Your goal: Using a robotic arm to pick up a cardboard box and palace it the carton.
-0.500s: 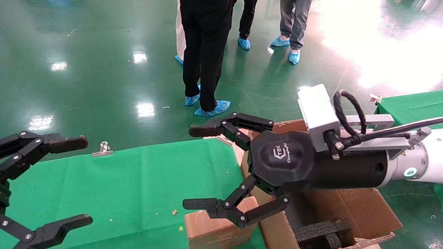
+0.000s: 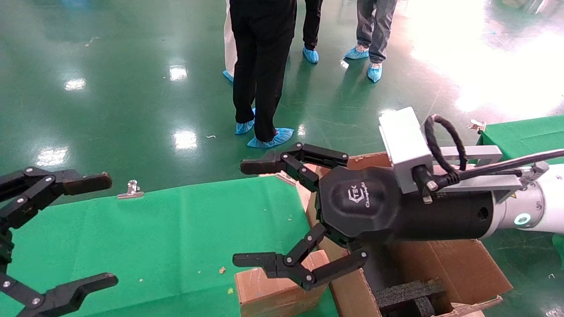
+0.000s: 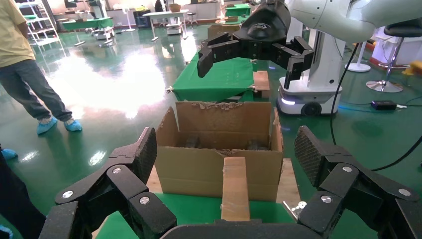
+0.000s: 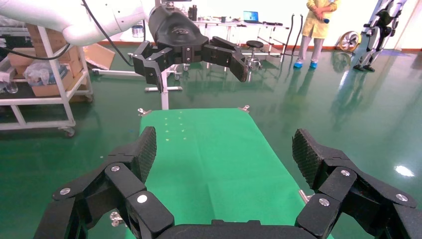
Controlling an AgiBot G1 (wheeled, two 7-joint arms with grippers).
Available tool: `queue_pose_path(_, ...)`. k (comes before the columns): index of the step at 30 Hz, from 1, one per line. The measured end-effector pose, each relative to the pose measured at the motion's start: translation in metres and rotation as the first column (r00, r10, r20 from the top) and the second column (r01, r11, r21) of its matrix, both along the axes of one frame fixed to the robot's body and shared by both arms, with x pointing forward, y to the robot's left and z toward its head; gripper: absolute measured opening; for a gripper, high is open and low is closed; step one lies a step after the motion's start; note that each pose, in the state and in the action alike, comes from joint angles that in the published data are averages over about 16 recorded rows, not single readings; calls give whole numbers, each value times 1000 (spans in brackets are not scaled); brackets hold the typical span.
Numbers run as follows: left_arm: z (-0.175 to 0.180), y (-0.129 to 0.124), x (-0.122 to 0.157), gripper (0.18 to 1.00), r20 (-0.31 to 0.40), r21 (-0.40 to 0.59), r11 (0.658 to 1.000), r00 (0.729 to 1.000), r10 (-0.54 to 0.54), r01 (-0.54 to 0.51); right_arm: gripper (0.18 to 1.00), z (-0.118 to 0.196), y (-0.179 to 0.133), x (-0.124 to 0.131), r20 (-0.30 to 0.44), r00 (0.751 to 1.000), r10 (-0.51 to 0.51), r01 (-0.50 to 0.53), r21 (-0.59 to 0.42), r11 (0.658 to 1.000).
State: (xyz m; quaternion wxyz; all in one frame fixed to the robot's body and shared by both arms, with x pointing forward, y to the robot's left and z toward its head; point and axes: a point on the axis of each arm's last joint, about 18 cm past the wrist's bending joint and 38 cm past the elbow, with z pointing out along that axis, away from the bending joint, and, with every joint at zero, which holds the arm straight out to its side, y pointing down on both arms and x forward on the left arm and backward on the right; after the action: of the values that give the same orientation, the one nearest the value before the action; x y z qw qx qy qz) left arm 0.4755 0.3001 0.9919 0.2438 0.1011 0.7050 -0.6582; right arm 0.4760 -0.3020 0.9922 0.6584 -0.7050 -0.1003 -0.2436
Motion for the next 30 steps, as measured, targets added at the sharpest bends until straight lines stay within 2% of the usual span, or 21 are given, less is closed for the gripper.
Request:
queue_pose_path(11, 0, 0, 0, 981, 0, 0, 1000, 1000, 0, 0, 1001, -3, -1, 3, -7, 1000, -12, 11, -26, 1000)
queue_pose_path(19, 0, 0, 0, 905, 0, 0, 1000, 1000, 0, 0, 1001, -16, 3, 25, -36, 997, -67, 60, -171, 983)
queue_pose_path(24, 0, 0, 0, 823, 0, 0, 1000, 1000, 0, 0, 1001, -26, 10, 50, -55, 991, -124, 100, -319, 942)
queue_pose_path(30, 0, 0, 0, 687, 0, 0, 1000, 1000, 0, 0, 1001, -35, 23, 82, -63, 982, -180, 127, -489, 863)
